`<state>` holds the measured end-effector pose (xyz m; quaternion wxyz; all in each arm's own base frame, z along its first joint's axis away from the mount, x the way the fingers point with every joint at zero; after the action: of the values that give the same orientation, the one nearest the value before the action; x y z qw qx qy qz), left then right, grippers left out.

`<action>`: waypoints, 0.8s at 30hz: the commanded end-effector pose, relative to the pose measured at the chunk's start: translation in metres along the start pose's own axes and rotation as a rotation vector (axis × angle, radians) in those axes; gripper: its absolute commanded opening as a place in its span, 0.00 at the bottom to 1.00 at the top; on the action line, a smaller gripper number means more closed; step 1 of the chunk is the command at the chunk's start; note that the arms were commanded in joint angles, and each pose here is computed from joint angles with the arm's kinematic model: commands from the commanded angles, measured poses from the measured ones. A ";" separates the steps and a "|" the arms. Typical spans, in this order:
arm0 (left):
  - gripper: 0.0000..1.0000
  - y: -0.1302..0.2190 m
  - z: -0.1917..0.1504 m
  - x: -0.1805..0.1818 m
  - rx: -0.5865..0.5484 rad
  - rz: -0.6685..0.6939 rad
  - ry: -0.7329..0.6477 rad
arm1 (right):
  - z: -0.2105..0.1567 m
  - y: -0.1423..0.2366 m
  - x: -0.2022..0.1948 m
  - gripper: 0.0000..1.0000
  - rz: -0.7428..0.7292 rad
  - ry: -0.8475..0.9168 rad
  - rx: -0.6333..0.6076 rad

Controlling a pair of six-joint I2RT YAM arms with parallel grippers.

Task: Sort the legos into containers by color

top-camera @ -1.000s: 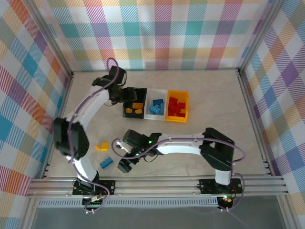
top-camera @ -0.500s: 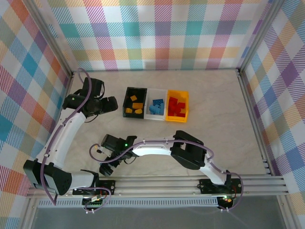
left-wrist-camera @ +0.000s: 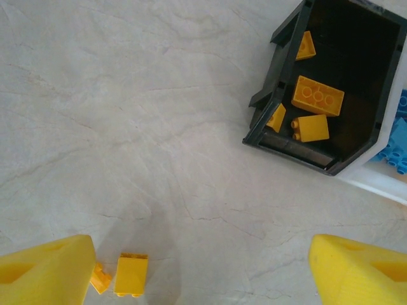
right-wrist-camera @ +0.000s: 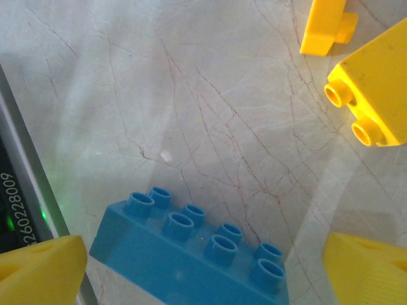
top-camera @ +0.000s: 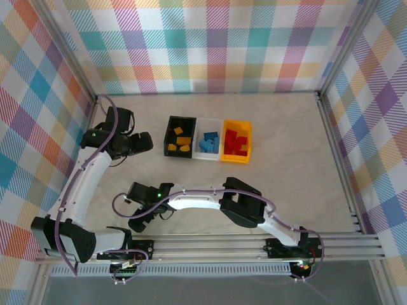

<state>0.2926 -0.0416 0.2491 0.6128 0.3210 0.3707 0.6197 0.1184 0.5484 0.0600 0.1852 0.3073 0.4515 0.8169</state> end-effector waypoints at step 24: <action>0.88 -0.010 -0.008 0.004 0.019 -0.033 0.008 | -0.013 0.048 -0.068 0.71 -0.236 -0.107 -0.106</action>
<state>0.2894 -0.0409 0.2370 0.6161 0.3254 0.3831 0.6064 0.1433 0.4916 0.0567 0.2874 0.2807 0.4475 0.7990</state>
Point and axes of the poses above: each hand's point on the last joint's axis, 136 mm out from that joint toward the fingers, its own y axis back along the fingers, its own x axis along the line the jaws close on, z = x × y, the point moved 3 cm from there along y, back along the fingers, and after that the axes turned 13 degrees about -y, right-handed, at the moved point
